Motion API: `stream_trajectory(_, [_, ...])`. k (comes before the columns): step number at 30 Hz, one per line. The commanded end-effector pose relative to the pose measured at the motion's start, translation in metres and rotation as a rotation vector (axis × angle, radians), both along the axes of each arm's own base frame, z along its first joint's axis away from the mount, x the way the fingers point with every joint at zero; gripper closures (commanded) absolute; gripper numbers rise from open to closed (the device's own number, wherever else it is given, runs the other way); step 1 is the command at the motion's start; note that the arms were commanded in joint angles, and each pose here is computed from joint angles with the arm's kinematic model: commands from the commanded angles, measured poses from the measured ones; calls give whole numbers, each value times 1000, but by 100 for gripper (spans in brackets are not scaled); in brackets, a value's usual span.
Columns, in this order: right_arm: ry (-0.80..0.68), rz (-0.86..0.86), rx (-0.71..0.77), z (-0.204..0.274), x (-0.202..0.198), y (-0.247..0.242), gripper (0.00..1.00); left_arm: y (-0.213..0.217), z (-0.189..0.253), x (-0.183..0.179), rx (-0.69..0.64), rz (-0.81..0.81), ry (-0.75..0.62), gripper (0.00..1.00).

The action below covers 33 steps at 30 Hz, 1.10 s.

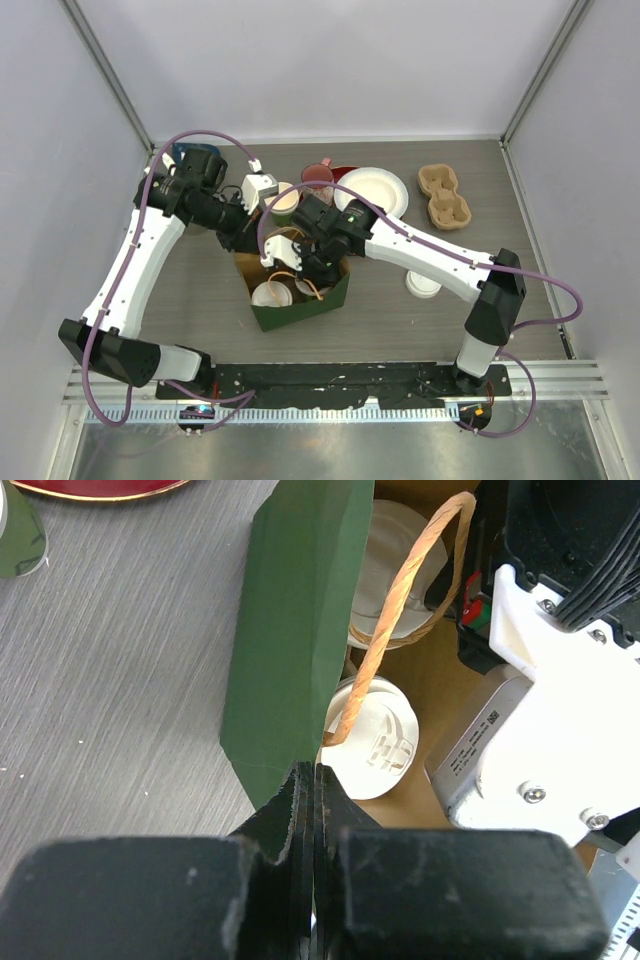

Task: Pack the takeout coffee

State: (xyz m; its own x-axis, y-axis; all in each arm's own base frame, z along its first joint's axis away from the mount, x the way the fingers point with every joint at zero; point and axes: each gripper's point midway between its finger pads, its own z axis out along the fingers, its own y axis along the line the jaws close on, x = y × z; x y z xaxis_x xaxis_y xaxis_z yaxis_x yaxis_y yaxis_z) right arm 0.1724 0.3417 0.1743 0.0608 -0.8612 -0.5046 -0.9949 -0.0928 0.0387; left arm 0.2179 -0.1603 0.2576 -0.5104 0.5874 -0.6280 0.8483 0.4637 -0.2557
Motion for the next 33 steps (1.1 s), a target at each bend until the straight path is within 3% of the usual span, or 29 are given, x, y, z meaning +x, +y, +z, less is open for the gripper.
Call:
stream_trajectory(1, [-6,4,52,9,-2,4,99,-4,11,-2,-23,-26,-18,100])
stream_trajectory(12, [-21,-15,79,17,3,9,99,-4,10,-2,-19,-25,-13,100])
stream_trajectory(17, [-59,-25,120,33,7,12,85,-3,10,-2,-15,-27,-14,100])
stream_trajectory(24, [-68,-26,115,37,5,7,74,-3,10,-2,-12,-28,-9,95])
stream_trajectory(27, [-74,-28,117,39,5,5,62,-1,9,-3,-5,-29,-5,92])
stream_trajectory(33, [-75,-29,112,43,1,3,54,0,10,-1,4,-23,-11,86])
